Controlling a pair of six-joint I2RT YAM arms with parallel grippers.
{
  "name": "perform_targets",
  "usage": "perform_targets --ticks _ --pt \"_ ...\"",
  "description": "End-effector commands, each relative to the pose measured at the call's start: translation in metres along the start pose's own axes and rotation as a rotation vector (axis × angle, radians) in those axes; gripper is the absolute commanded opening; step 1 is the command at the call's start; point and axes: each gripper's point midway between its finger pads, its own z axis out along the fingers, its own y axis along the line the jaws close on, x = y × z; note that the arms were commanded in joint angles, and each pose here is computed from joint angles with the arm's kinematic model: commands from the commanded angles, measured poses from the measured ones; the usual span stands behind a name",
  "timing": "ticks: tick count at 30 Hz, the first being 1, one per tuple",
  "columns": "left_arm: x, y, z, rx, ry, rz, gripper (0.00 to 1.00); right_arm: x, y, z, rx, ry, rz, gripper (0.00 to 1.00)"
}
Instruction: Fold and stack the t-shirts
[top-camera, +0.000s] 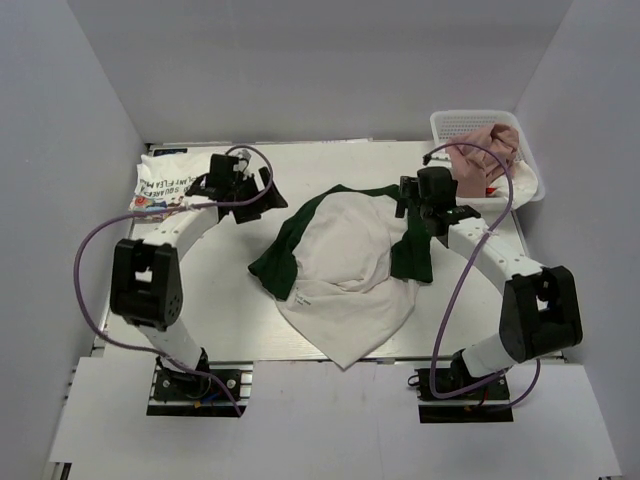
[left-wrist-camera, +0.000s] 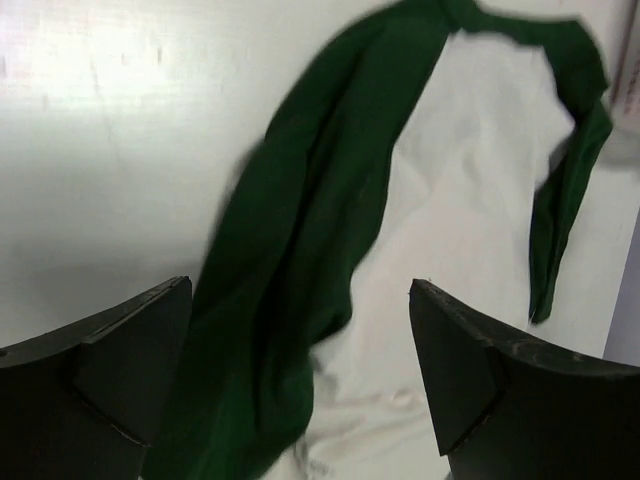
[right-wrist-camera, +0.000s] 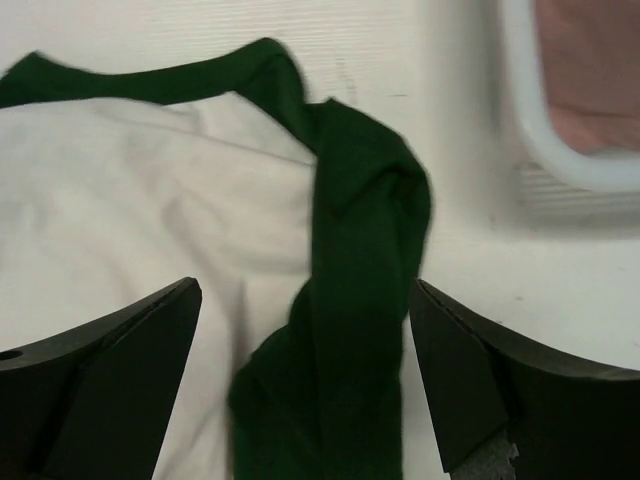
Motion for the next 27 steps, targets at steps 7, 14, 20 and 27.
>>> perform_targets --ticks 7,14,20,27 --pt "0.101 0.056 -0.045 -0.192 0.115 0.002 1.0 -0.022 0.063 -0.03 -0.384 -0.129 -0.039 0.9" --pt "0.138 0.087 -0.042 -0.308 0.188 -0.018 0.78 -0.018 0.063 -0.032 -0.396 -0.119 -0.032 0.9" --pt "0.082 0.059 -0.043 -0.281 0.042 0.021 0.0 -0.015 0.064 -0.037 -0.411 -0.123 -0.023 0.9" --pt "-0.027 -0.001 -0.042 -0.186 -0.198 0.109 0.0 -0.012 0.062 -0.033 -0.405 -0.124 -0.027 0.9"
